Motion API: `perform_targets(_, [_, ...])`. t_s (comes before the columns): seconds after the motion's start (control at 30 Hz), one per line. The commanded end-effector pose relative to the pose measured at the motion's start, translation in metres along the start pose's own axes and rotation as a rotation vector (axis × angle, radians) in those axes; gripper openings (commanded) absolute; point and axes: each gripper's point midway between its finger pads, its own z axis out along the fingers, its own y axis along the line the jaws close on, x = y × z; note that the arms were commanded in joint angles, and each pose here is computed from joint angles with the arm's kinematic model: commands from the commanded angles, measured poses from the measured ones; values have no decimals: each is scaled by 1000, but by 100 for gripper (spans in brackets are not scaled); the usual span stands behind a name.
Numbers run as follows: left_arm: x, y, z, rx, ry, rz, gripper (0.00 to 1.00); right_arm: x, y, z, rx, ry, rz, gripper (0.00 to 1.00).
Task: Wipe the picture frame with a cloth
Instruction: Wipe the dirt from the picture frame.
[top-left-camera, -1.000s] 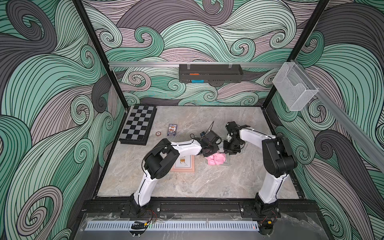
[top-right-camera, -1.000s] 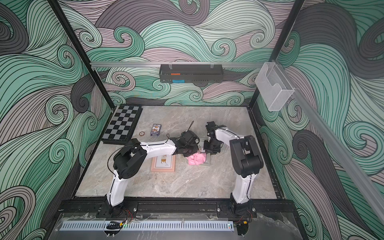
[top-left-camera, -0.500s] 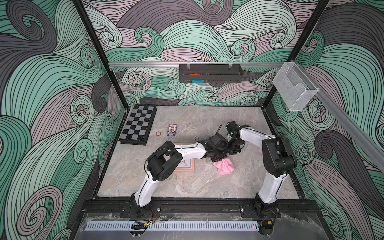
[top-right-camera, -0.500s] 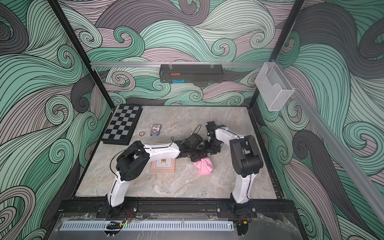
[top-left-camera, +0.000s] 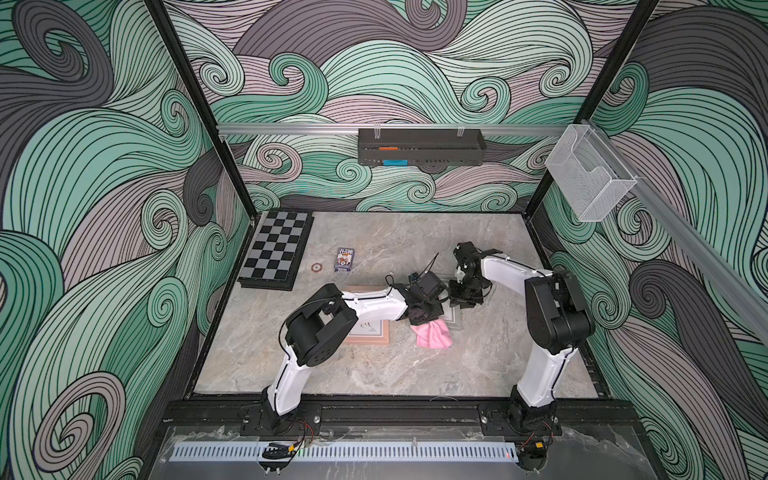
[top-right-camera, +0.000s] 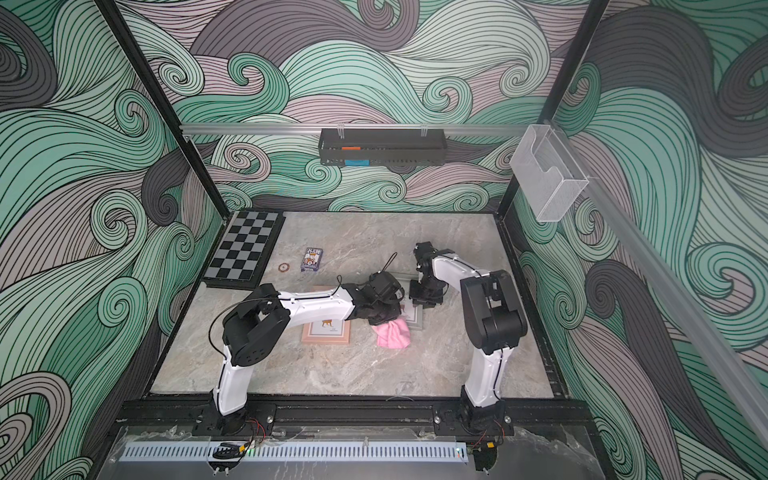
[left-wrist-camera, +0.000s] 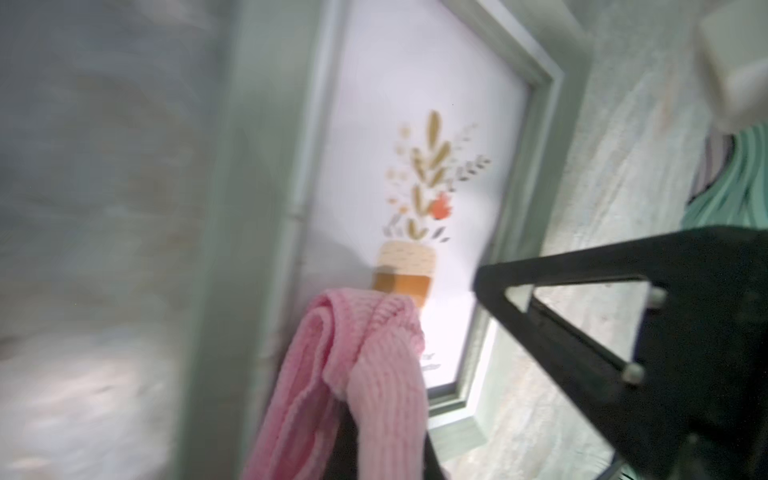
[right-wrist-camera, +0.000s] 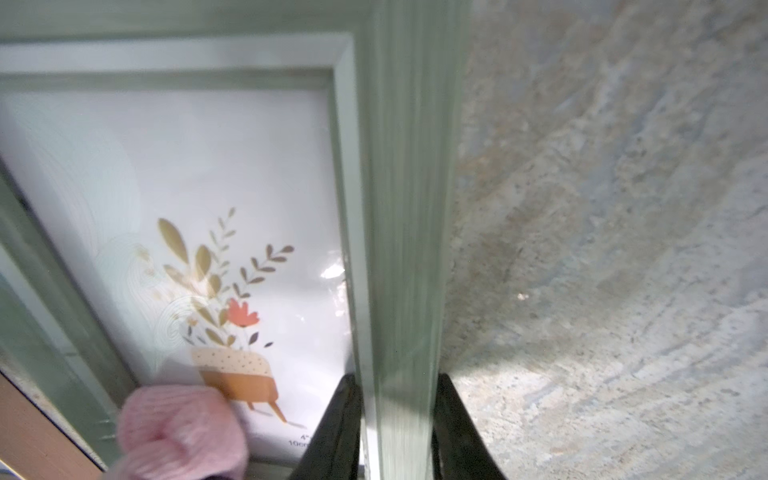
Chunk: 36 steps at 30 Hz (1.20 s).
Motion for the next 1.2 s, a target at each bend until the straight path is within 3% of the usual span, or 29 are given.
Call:
perform_targets(0.0, [-6, 69, -16, -255, -49, 44, 0, 10, -2, 22, 14, 55, -10, 26])
perform_targets(0.17, [-27, 92, -46, -344, -162, 43, 0, 11, -1, 22, 2, 55, -13, 26])
perform_targets(0.37, [-64, 75, -65, -320, -281, 29, 0, 11, 0, 22, -6, 53, -15, 26])
perform_targets(0.63, [-106, 33, -14, -218, -274, -14, 0, 10, 2, 22, -12, 53, -19, 26])
perform_targets(0.8, [-76, 53, -6, -267, -188, -26, 0, 9, 3, 22, -13, 53, -24, 26])
perform_targets(0.97, [-29, 75, -29, -273, -90, -58, 0, 9, 2, 22, -10, 52, -22, 26])
perform_targets(1.17, [9, 68, -51, -218, 4, -32, 0, 9, 2, 22, -7, 51, -18, 26])
